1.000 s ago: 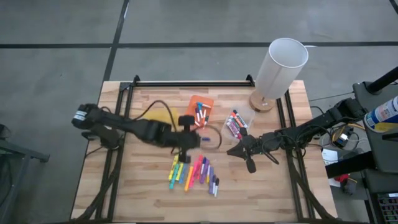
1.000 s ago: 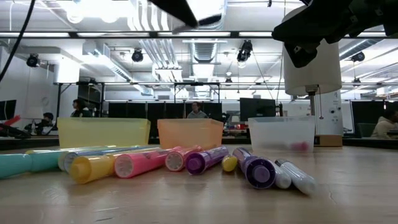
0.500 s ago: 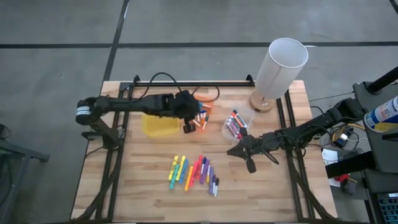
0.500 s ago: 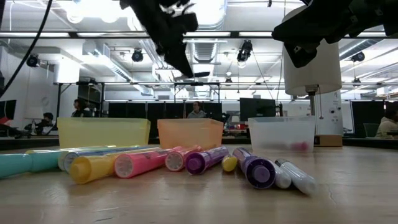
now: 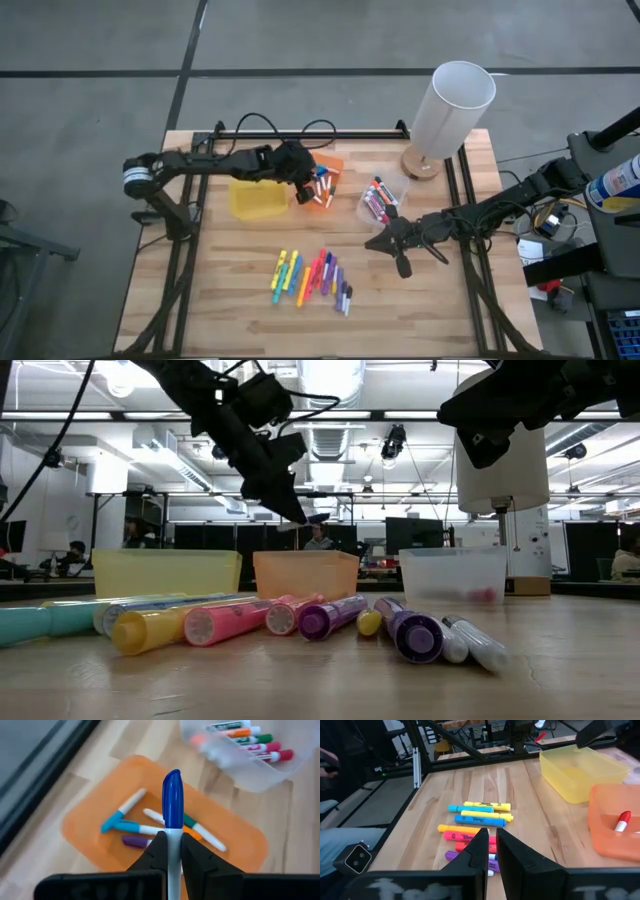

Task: Pick & Place Markers
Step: Put the bottom blue pen into the orange bin

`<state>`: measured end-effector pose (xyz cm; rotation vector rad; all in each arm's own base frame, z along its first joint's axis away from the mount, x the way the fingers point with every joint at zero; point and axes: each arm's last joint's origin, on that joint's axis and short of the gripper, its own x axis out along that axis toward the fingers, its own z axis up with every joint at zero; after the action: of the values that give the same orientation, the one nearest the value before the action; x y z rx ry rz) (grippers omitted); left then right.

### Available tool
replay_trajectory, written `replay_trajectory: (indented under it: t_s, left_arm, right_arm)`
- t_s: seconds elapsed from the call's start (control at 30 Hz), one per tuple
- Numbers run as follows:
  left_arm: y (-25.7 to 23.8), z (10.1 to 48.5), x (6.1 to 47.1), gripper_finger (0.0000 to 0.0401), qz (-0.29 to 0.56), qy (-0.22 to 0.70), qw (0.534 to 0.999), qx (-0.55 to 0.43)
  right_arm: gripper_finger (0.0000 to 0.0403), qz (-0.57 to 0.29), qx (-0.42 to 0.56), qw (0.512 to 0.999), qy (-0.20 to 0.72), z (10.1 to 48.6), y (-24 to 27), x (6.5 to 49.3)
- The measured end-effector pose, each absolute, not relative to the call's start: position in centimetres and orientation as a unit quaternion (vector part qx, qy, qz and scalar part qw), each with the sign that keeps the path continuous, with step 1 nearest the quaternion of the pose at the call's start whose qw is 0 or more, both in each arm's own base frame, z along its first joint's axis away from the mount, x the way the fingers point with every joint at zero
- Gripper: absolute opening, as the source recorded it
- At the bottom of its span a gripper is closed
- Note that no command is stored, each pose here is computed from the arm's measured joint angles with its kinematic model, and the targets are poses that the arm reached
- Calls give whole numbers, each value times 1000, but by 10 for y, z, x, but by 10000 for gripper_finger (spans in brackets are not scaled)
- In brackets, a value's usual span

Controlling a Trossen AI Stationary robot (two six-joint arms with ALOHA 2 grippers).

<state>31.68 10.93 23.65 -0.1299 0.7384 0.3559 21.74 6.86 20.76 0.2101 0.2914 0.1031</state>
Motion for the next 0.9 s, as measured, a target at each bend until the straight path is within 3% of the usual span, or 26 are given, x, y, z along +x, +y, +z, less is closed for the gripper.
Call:
replay_trajectory:
  t_s: [0.53,0.9]
  left_arm:
    - [111,222,312,28,165,352,915,-108]
    - [119,200,332,29,172,348,913,-127]
  right_arm:
    - [31,51,104,983,145,208,69,217]
    - [31,51,106,983,144,208,69,218]
